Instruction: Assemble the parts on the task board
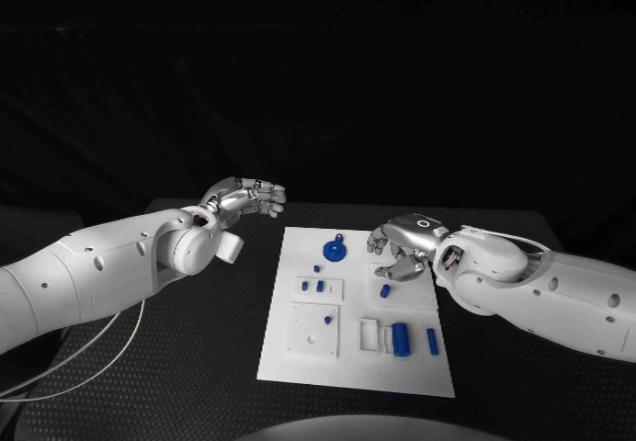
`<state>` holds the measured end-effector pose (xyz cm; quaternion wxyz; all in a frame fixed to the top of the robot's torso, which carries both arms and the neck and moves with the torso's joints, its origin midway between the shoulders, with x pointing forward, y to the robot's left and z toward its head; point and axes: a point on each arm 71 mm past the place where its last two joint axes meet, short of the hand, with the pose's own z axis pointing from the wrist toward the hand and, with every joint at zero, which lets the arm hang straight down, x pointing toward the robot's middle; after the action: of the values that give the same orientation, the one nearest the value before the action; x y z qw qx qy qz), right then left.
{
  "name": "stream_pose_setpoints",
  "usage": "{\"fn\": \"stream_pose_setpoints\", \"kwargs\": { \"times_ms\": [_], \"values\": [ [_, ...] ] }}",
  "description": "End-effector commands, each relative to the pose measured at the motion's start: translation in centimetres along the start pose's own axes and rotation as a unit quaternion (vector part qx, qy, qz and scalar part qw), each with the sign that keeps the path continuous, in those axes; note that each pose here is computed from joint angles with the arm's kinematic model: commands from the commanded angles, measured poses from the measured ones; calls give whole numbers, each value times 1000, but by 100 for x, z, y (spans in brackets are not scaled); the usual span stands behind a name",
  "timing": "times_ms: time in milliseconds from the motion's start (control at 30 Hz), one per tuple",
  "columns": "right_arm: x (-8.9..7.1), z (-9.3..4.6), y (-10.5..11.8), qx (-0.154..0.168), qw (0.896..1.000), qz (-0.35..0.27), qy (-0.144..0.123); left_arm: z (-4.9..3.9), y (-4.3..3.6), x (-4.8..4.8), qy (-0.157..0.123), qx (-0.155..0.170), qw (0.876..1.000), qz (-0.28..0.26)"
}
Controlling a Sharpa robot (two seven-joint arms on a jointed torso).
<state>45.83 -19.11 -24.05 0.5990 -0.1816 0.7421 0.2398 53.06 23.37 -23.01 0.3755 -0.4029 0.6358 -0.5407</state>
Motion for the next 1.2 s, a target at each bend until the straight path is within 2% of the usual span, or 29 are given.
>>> {"fn": "stream_pose_setpoints", "kwargs": {
  "times_ms": [33,567,967,1200],
  "values": [
    [63,16,-38,4,999,-18,36,11,-15,28,7,5,1000,-6],
    [377,-30,-64,11,994,-25,101,13,-14,32,8,5,1000,-6],
    [554,-37,-19,9,993,-33,114,15,-12,31,9,4,1000,-6],
    [588,-28,11,5,993,-38,116,19,-11,32,8,4,1000,-6]
  ]
}}
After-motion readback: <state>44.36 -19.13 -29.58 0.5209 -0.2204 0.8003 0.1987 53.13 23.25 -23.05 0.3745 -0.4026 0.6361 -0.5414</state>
